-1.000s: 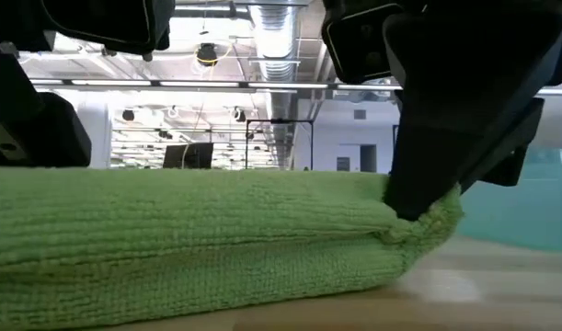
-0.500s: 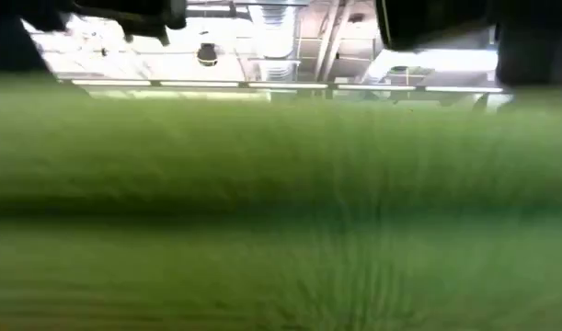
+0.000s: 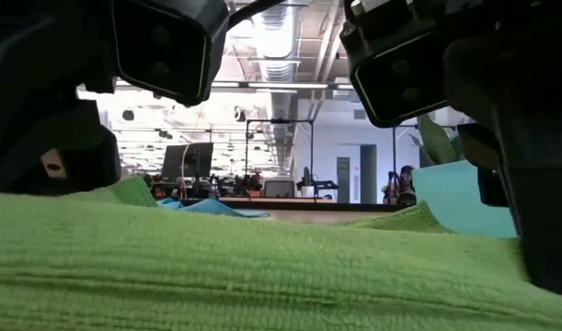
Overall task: Roll microfiber towels into tight, uniform cylinder then place into a basket
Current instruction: Roll the green towel
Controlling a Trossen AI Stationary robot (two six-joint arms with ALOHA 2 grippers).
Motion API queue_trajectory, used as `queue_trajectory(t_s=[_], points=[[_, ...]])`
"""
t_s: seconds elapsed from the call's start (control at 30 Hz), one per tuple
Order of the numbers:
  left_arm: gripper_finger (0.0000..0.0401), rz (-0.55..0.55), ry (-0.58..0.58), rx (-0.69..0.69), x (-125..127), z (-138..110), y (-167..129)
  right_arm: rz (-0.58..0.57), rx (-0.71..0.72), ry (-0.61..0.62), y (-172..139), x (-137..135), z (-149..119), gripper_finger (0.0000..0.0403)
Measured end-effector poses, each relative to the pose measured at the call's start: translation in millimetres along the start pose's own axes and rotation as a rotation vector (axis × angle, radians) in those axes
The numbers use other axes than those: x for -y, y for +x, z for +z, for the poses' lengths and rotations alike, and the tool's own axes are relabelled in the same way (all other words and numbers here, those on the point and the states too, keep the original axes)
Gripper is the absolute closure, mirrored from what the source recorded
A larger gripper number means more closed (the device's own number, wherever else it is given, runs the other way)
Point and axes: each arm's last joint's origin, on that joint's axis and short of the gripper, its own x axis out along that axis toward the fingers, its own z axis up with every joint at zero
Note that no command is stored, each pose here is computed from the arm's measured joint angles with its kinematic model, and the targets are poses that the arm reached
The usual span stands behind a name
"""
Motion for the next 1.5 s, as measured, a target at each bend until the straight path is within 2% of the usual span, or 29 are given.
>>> queue_trajectory(t_s=[0.27, 0.63, 0.97, 1.17, 1.37, 1.43, 1.5], points=[[0.0386, 0.026, 0.010, 0.024, -0.9, -0.5, 0.4, -0.021, 0.034, 0.022, -0.4, 1.5, 1.0, 0.0394], [0.0305, 0.083, 0.088, -0.041, -6.9, -6.7, 0.6, -0.033, 0.045, 0.035, -0.1, 2.8, 1.1, 0.0393], [0.0299, 0.120, 0.131, -0.033, 2.6, -24.8, -2.9, -0.042, 0.049, 0.036, 0.2, 3.6, 0.9, 0.0393], [0.0298, 0.136, 0.193, 0.137, 30.4, -53.5, -23.8, -0.043, 0.050, 0.036, 0.4, 3.7, 0.9, 0.0393], [0.0298, 0.106, 0.494, 0.440, 61.5, -72.0, -23.8, -0.044, 0.053, 0.035, 0.5, 3.8, 1.0, 0.0393], [0.0298, 0.118, 0.563, 0.483, 62.9, -68.9, -16.9, -0.044, 0.053, 0.035, 0.4, 3.8, 1.0, 0.0393], [0.0298, 0.150, 0.583, 0.490, 57.8, -61.5, -10.7, -0.045, 0.053, 0.036, 0.5, 3.9, 1.0, 0.0393]])
